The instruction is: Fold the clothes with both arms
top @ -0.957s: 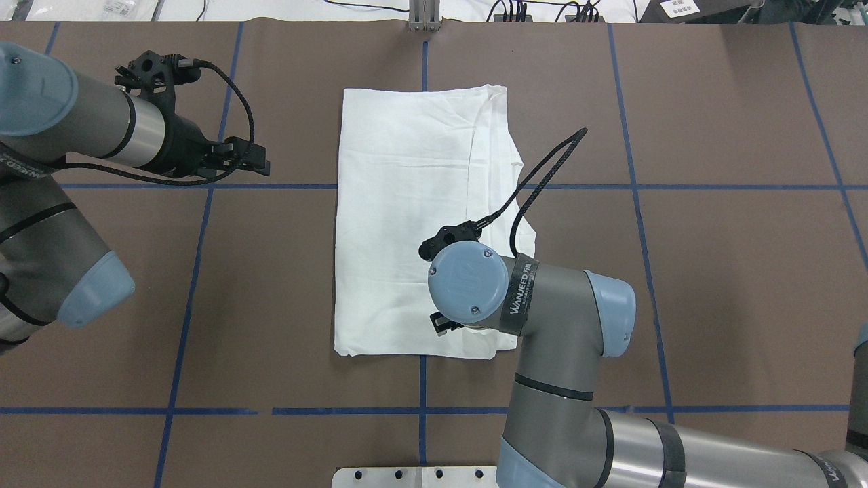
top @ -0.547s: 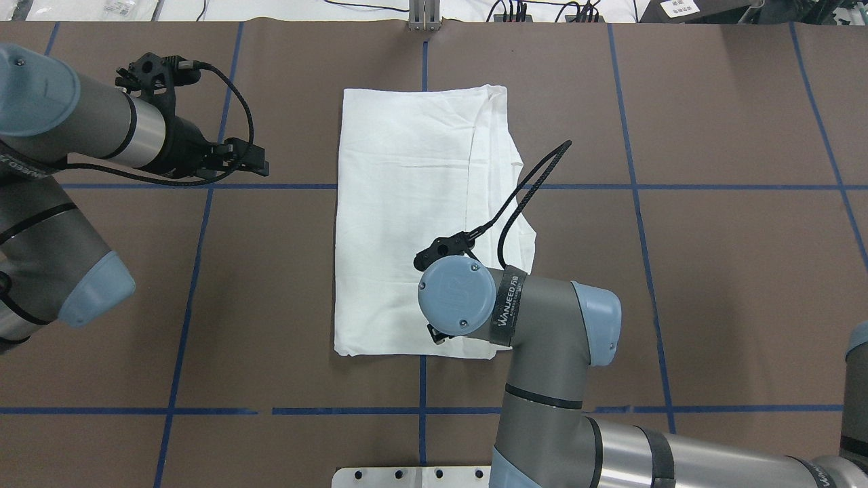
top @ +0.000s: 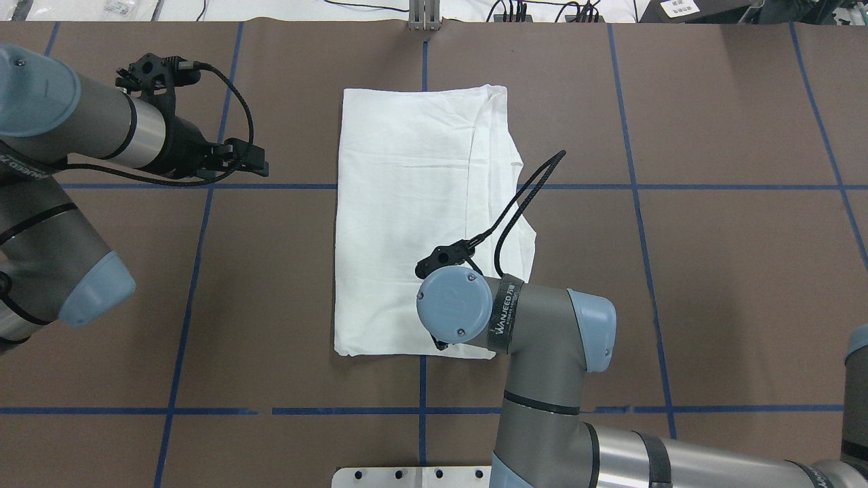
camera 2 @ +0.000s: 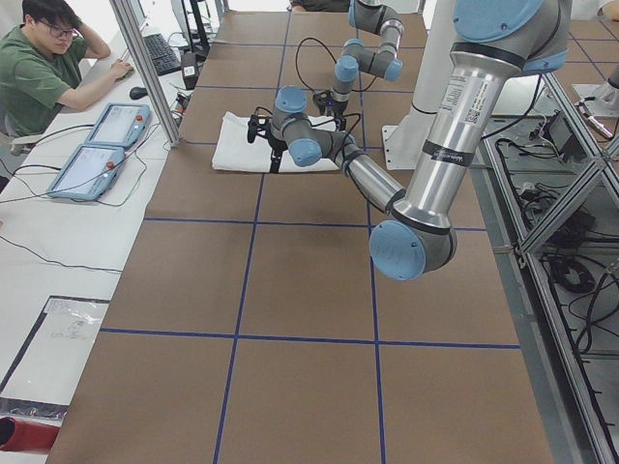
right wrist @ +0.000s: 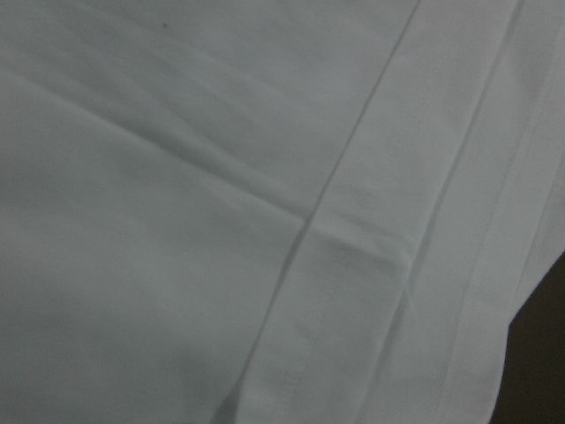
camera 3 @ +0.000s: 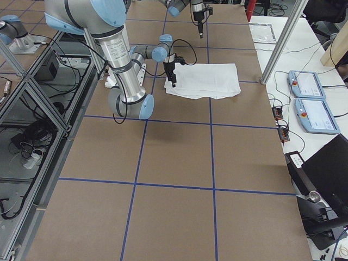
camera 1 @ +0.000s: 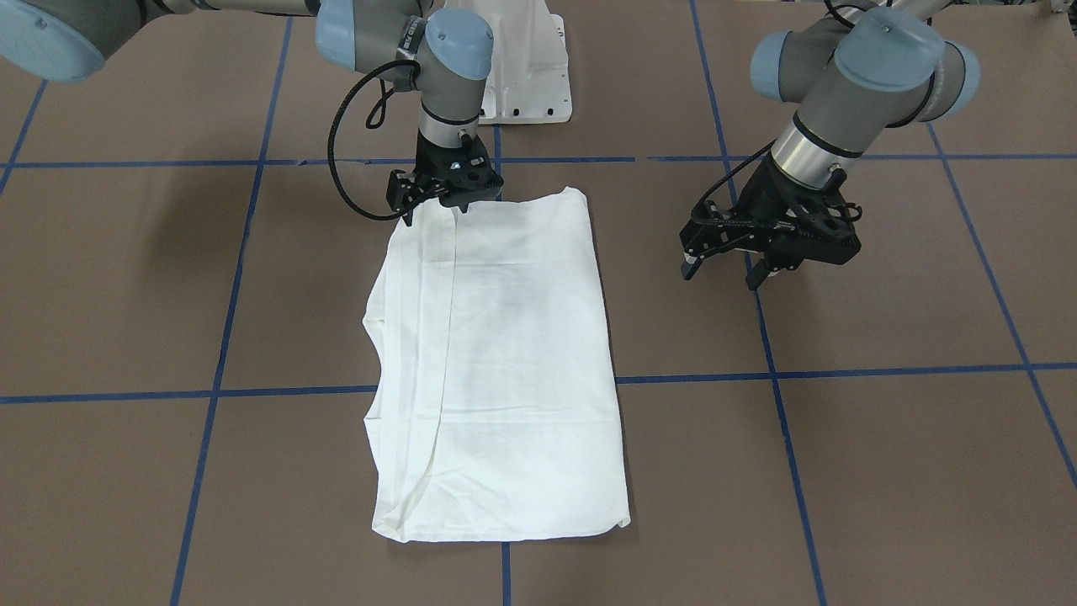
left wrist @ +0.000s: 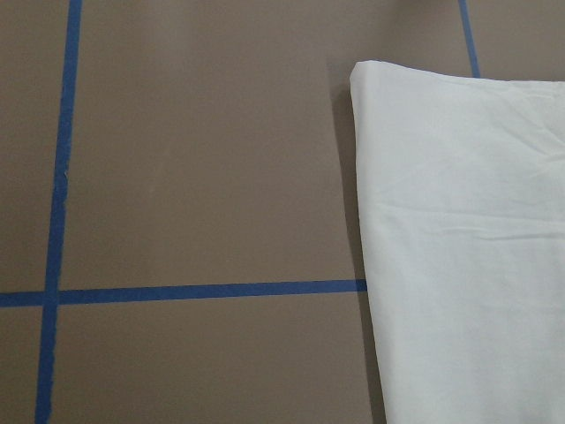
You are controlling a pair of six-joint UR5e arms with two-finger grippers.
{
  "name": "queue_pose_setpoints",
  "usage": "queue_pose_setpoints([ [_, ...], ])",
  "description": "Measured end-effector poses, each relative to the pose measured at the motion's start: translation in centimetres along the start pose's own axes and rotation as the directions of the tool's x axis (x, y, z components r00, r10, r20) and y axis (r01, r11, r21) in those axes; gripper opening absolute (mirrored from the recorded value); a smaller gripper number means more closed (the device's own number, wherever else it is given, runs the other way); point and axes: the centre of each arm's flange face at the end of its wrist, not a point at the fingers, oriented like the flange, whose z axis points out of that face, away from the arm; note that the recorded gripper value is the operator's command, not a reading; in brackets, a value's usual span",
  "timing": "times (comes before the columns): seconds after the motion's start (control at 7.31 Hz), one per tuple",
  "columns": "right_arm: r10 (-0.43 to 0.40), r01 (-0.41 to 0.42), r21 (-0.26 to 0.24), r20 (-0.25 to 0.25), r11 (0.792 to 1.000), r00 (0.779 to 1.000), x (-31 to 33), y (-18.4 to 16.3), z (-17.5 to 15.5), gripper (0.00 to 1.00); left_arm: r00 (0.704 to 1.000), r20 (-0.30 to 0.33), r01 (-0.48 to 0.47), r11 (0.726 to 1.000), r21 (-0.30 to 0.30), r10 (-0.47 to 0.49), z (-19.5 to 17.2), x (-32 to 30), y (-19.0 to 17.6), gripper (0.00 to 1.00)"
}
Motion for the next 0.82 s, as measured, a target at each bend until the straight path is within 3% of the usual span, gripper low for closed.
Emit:
queue_pose_setpoints([
  [0.82, 0.015, -0.016, -0.013, -0.036, 1.0, 0.999, 2.1, -0.1, 1.5, 1.0, 1.0, 0.006, 0.004, 1.0, -0.001, -0.004, 0.5, -0.1, -0.2, 1.0],
])
